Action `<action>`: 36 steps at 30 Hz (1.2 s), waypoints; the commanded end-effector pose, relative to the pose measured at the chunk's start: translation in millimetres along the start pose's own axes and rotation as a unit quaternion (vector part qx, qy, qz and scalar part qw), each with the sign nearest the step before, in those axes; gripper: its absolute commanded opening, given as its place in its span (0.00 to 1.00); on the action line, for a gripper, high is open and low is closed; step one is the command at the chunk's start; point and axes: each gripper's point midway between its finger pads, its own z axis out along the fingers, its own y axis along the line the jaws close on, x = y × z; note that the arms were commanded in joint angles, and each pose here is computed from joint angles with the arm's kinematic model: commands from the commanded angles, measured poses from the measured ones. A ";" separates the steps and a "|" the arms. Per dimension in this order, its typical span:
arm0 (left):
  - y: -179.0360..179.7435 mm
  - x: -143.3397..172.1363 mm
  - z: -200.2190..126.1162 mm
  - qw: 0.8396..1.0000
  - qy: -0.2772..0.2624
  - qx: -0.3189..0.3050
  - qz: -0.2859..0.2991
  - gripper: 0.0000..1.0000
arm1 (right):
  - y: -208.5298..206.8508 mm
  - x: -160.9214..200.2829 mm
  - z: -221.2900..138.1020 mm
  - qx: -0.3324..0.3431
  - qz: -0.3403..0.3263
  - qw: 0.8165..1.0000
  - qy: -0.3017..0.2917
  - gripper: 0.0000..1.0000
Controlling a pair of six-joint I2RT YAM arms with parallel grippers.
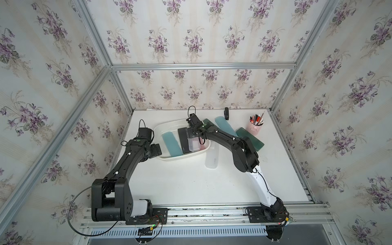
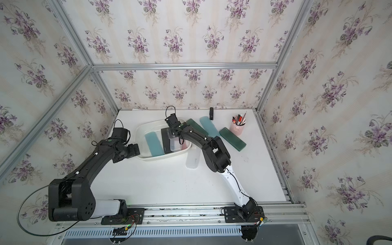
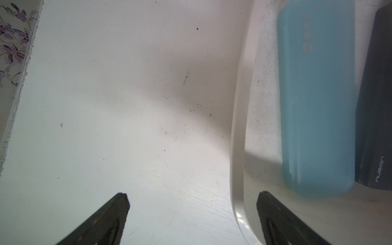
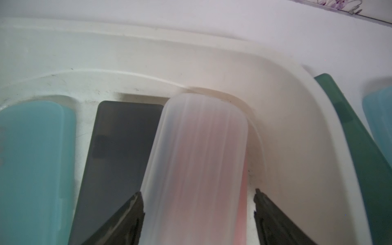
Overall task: Put the pencil case into the storage box
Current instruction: Place the pencil case at the storage box.
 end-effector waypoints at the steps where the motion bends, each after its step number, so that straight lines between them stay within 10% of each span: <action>1: -0.1 -1.8 -2.2 1.000 -0.001 0.001 0.005 0.99 | -9.1 9.2 2.0 0.022 -0.022 0.999 0.015 0.83; 8: -0.1 -0.2 -1.6 1.000 0.001 0.001 0.005 0.99 | -25.8 11.4 -8.1 0.062 -0.046 0.997 0.019 0.87; 28: -6.1 -9.3 -10.7 1.000 -0.001 0.012 0.008 0.99 | 64.9 -6.2 -48.2 -0.124 -0.016 0.992 -0.021 0.87; 36: -13.0 -25.0 -8.2 0.999 0.010 -0.008 0.032 0.99 | 41.2 -9.6 -63.0 -0.074 -0.014 0.997 -0.036 0.87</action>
